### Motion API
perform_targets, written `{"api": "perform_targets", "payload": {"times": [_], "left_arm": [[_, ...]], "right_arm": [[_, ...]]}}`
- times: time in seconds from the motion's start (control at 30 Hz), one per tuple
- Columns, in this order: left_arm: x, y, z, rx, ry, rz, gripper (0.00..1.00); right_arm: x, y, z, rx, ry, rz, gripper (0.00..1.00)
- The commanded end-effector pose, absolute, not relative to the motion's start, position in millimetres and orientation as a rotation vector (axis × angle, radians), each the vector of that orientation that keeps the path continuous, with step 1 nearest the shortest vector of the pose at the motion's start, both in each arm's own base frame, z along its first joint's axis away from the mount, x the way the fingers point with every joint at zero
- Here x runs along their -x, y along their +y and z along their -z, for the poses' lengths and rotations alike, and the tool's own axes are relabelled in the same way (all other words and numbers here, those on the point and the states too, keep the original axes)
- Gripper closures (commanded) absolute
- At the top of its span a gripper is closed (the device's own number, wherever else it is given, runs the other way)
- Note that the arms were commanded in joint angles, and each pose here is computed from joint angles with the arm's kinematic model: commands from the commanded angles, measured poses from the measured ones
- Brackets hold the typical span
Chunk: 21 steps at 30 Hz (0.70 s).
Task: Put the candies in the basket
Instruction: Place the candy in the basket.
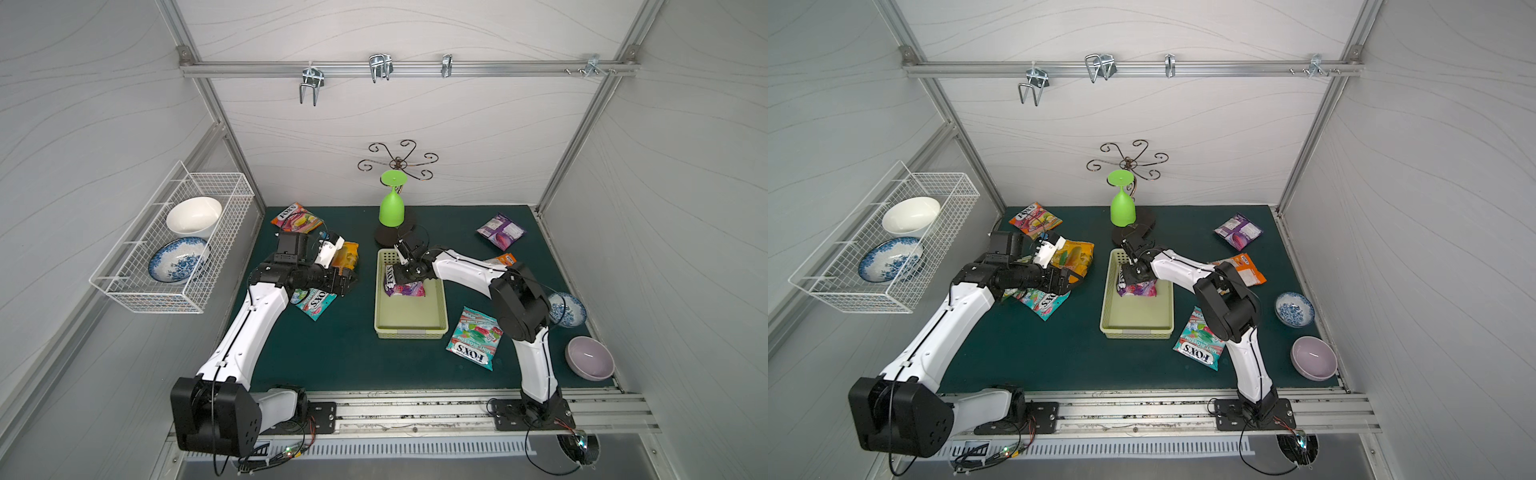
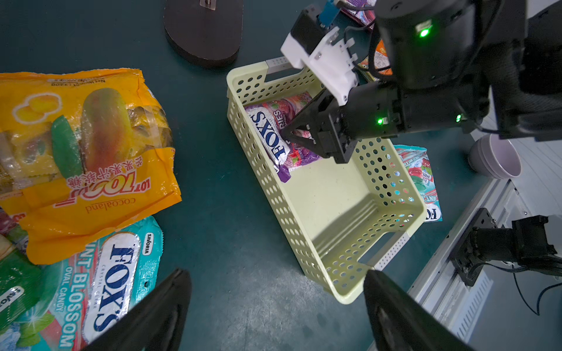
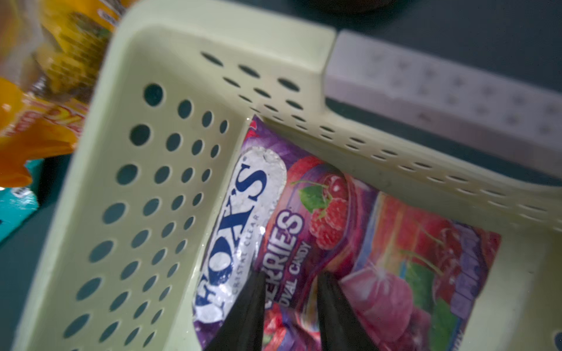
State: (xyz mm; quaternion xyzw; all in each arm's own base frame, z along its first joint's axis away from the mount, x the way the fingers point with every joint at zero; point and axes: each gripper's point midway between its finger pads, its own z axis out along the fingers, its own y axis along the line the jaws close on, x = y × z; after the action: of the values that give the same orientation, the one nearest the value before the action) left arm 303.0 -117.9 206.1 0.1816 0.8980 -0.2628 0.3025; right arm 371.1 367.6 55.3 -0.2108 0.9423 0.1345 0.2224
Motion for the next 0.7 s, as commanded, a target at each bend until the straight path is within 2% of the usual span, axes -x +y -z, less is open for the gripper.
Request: {"api": "perform_targets", "payload": {"times": [0.0, 0.17, 0.43, 0.67], "left_arm": [[-309, -121, -231, -0.502, 2.293, 0.693, 0.07], [-309, -121, -231, -0.502, 2.299, 0.693, 0.07], [-309, -121, -231, -0.502, 2.3, 0.698, 0.07], [-309, -123, -229, -0.506, 2.304, 0.71, 0.07]], "right_arm": [[-350, 367, -26, 0.682, 2.654, -0.293, 0.68], [-345, 362, -14, 0.724, 2.672, -0.241, 0.68], [-353, 362, -64, 0.725, 2.6, -0.27, 0.63], [-342, 353, -97, 0.724, 2.587, -0.317, 0.59]]}}
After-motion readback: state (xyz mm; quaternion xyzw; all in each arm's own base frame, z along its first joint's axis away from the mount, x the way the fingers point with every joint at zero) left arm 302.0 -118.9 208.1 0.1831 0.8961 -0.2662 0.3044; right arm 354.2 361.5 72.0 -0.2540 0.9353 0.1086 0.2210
